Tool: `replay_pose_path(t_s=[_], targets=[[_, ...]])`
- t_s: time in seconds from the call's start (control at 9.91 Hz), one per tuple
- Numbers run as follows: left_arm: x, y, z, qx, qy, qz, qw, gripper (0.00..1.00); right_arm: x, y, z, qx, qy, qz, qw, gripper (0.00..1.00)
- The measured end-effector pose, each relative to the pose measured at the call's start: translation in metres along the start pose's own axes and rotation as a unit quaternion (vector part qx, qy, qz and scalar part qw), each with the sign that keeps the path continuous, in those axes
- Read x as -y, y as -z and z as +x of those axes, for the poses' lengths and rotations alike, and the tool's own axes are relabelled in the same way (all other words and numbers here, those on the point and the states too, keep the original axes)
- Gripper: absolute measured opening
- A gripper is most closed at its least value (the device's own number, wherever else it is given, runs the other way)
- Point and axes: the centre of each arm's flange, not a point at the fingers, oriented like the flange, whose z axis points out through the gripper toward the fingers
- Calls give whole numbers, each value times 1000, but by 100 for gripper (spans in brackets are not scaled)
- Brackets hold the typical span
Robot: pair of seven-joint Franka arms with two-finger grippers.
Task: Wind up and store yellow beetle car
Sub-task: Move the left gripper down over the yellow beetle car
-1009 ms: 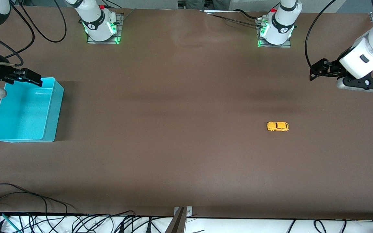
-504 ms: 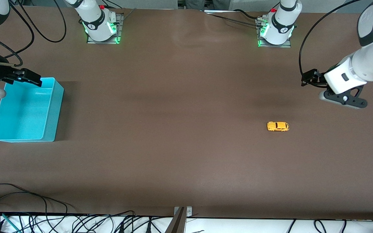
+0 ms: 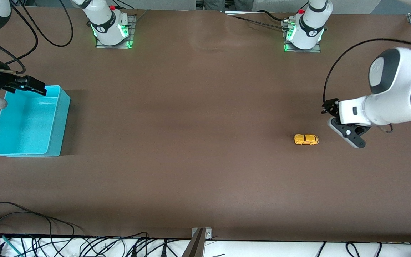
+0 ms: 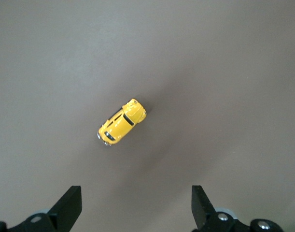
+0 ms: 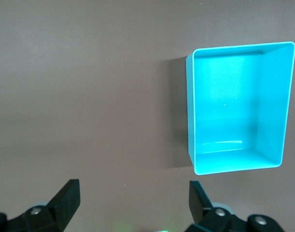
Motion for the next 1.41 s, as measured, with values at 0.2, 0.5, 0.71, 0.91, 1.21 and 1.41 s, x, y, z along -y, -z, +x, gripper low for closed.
replay_pose_path(t_s=[0.2,0.5,0.71,0.91,1.21,1.41], targets=[[12,-55,8,-25,-106,26,994,100,0,0,0,1,0,0,1000,100],[20,-132,8,-43,-224,57,972,100,0,0,0,0,0,0,1000,100],[28,-164,6,-46,-282,68,956,100,0,0,0,0,0,0,1000,100],[27,-181,2,-38,-316,65,946,100,0,0,0,0,0,0,1000,100],[20,-202,-5,-34,-341,90,935,100,0,0,0,1,0,0,1000,100],[16,-210,-8,-34,-344,91,934,100,0,0,0,1,0,0,1000,100]])
